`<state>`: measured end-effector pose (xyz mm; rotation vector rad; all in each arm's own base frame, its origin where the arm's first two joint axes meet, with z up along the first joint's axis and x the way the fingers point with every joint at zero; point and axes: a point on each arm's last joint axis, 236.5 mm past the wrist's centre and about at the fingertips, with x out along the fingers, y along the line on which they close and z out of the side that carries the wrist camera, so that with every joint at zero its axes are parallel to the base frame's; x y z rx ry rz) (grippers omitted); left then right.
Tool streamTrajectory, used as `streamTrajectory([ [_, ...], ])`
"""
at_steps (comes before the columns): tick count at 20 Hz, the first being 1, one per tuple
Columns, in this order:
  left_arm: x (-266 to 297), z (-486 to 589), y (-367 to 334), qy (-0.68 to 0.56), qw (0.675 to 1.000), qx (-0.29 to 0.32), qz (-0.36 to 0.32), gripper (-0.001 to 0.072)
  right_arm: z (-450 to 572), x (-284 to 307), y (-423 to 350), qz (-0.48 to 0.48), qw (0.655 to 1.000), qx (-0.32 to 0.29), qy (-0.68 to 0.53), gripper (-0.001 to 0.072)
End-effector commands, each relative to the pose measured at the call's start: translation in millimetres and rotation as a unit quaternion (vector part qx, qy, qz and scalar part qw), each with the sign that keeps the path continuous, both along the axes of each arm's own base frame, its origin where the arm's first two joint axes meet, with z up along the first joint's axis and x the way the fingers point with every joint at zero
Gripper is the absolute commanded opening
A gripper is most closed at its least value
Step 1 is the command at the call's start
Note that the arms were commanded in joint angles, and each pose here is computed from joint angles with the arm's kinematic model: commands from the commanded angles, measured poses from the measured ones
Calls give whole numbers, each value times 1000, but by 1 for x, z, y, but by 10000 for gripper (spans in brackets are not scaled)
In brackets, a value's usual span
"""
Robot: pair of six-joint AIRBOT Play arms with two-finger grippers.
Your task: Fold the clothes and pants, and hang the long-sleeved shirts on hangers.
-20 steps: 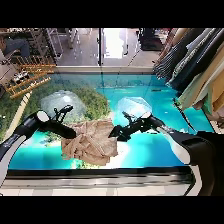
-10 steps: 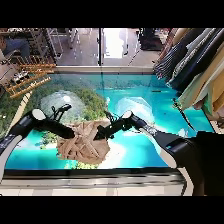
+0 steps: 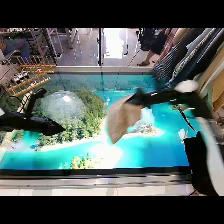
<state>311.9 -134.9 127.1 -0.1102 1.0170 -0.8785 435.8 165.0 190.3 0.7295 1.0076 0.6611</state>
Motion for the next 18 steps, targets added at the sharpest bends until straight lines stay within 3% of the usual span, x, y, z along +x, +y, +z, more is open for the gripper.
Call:
streamTrajectory([
  [1,-11,14,-2,-13,1000,-5,-9,14,63,-12,-139,-176,981,-51,-68,16],
  [3,-18,9,-3,5,1000,-6,-21,14,68,-37,-225,-272,956,-90,-61,16],
  [6,-23,1,-3,19,1000,-7,-23,14,35,-117,-334,-375,914,-146,40,16],
  [10,-21,-3,-1,14,1000,-1,-21,14,-39,-251,-396,-403,866,-215,204,16],
  [12,-21,-3,-1,13,1000,-1,-23,14,-80,-298,-404,-428,842,-208,255,16],
  [17,-21,-4,0,13,1000,1,-22,14,-190,-395,-373,-480,764,-115,417,20],
  [18,-21,-4,0,13,1000,1,-22,14,-203,-409,-370,-482,749,-117,440,48],
])
